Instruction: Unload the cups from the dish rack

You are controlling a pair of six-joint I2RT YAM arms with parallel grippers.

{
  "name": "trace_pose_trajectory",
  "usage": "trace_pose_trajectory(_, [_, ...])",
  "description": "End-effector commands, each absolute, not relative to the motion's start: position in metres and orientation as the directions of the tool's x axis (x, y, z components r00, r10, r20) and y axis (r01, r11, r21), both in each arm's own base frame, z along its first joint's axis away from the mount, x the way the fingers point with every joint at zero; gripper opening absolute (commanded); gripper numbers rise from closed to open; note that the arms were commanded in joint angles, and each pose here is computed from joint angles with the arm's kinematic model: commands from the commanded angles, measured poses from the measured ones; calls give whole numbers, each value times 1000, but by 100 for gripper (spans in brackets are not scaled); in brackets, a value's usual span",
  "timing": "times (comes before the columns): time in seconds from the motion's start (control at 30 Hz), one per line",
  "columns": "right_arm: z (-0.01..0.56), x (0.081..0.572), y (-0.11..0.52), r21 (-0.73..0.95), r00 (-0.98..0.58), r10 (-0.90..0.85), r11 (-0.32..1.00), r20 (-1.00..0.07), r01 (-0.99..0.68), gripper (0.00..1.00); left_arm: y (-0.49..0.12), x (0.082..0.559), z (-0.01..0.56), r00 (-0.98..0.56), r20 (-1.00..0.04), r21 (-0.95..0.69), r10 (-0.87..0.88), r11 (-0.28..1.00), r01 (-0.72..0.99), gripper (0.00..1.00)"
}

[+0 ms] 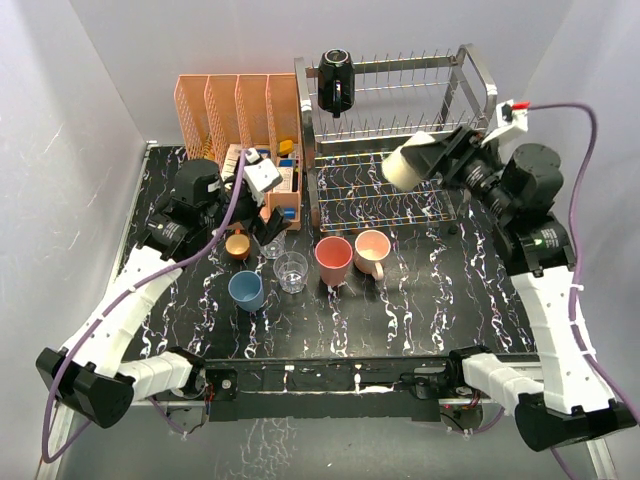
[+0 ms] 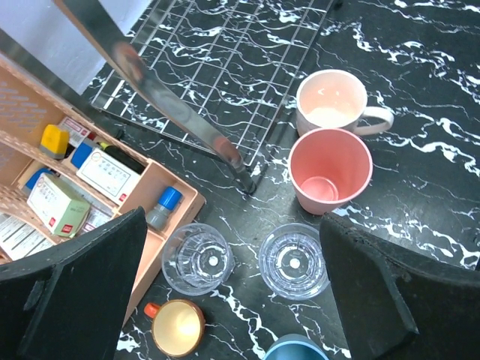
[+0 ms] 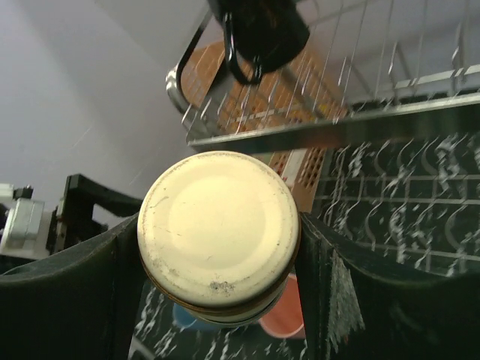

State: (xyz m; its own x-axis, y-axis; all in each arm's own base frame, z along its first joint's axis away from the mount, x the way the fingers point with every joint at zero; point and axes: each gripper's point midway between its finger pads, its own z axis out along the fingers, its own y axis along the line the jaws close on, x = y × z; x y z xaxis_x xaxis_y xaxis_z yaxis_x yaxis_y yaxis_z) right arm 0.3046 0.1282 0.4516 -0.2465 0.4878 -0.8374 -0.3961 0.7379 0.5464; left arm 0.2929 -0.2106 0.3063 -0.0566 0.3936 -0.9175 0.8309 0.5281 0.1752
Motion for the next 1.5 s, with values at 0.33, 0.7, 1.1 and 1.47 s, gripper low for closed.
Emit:
trace_pose_trajectory(0.33, [343,256,205,925,-669,642,309,-375,-222,8,-247,227,272,177,-868,298,464,201,933,97])
trace_pose_trajectory(0.7, [311,243,271,990,-786,605,125,-126,-62,8,-256,218,280,317,-845,425,430,181,887,88])
trace_pose_trajectory(1.1, [308,225,314,999,-827,562,34,-11,9,8,-258,219,293,360,-857,458,368,224,860,55])
trace_pose_trajectory(1.47, [291,216,312,997,-817,576,46,26,64,54,-248,215,285,318,-869,432,380,265,862,0])
